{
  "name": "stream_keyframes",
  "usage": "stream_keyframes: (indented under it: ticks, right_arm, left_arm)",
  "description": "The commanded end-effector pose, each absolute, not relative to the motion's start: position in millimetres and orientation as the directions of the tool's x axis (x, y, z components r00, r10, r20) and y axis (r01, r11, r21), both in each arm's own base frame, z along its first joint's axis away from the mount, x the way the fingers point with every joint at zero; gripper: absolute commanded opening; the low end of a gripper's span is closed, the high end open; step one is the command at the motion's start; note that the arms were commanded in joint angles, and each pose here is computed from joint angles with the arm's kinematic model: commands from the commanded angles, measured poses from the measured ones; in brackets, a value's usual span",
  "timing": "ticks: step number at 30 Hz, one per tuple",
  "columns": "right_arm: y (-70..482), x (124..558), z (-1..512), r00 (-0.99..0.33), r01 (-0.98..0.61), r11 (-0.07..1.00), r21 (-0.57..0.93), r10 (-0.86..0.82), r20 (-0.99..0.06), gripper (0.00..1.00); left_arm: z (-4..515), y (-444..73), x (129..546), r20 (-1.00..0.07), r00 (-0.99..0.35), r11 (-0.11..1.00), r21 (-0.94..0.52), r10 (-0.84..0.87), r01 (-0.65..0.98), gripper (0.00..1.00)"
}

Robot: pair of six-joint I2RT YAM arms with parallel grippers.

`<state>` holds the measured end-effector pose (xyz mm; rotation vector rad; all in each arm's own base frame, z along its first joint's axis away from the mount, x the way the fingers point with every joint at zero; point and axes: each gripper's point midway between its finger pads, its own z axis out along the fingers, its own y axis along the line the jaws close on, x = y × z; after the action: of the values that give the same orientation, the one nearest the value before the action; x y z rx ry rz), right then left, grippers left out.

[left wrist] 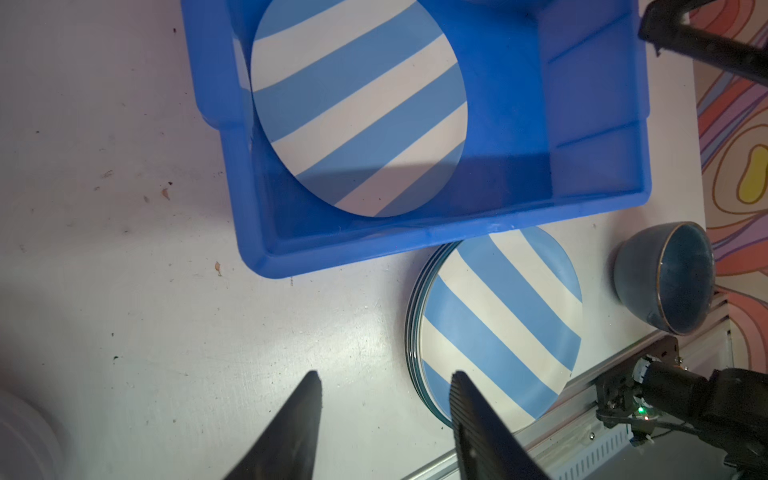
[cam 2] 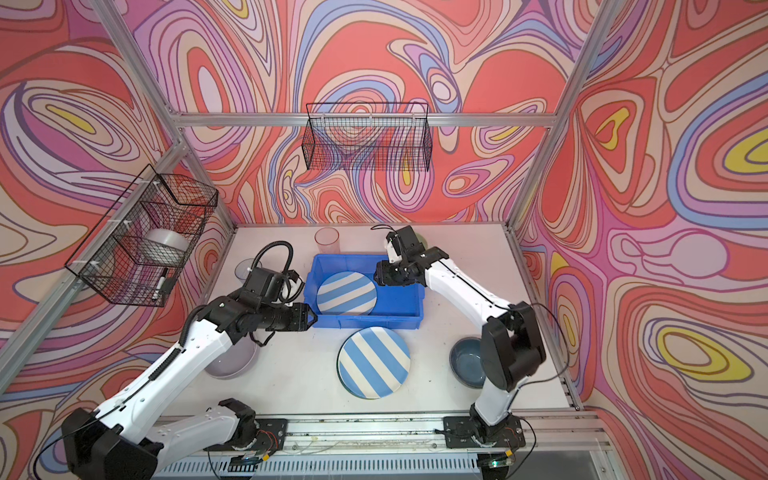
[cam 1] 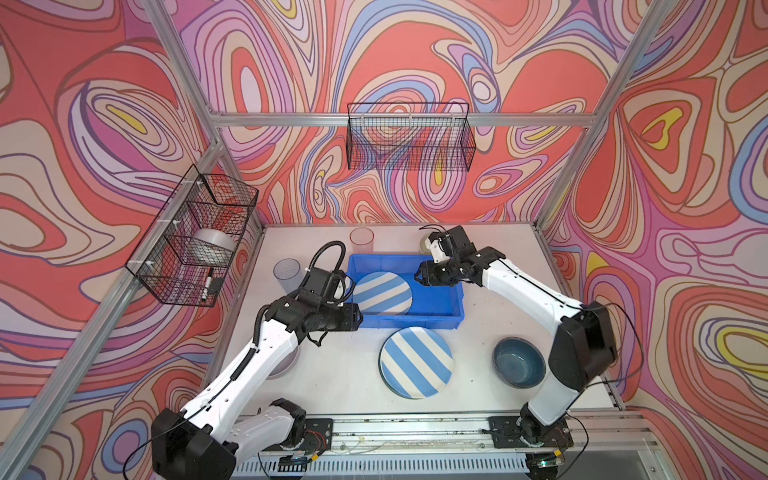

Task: Place the mixed dishes into the plastic bin
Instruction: 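Withdraw the right gripper from the bin while the left gripper moves toward the plate stack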

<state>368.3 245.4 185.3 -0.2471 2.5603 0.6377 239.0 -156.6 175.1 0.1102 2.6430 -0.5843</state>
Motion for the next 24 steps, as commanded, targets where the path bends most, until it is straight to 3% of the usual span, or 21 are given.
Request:
stream_keyframes:
  ticks: [1,13,24]
  right_arm:
    - [232.5,331.5,175.8,-0.89,-0.299,0.874,0.382,-0.111,-0.442,0.53]
    - [205.2,235.5,163.5,-0.937,-0.256,0.822,0.509,-0.081,-0.34,0.48]
    - [185.9,201.9,119.2,-0.974,-0.142,0.849,0.51,-0.026,-0.227,0.47]
  left_arm:
    - [165.0,-159.9,221.8,-0.388,-0.922,0.909,-0.382,0.004,0.165,0.53]
    - [138.4,-182.7,189.4,-0.378,-0.926,0.904,-0.398,-0.007,0.156,0.45]
    - [113.9,-214.3,187.3,-0.369,-0.929,0.9,-0.404,0.003,0.163,0.39]
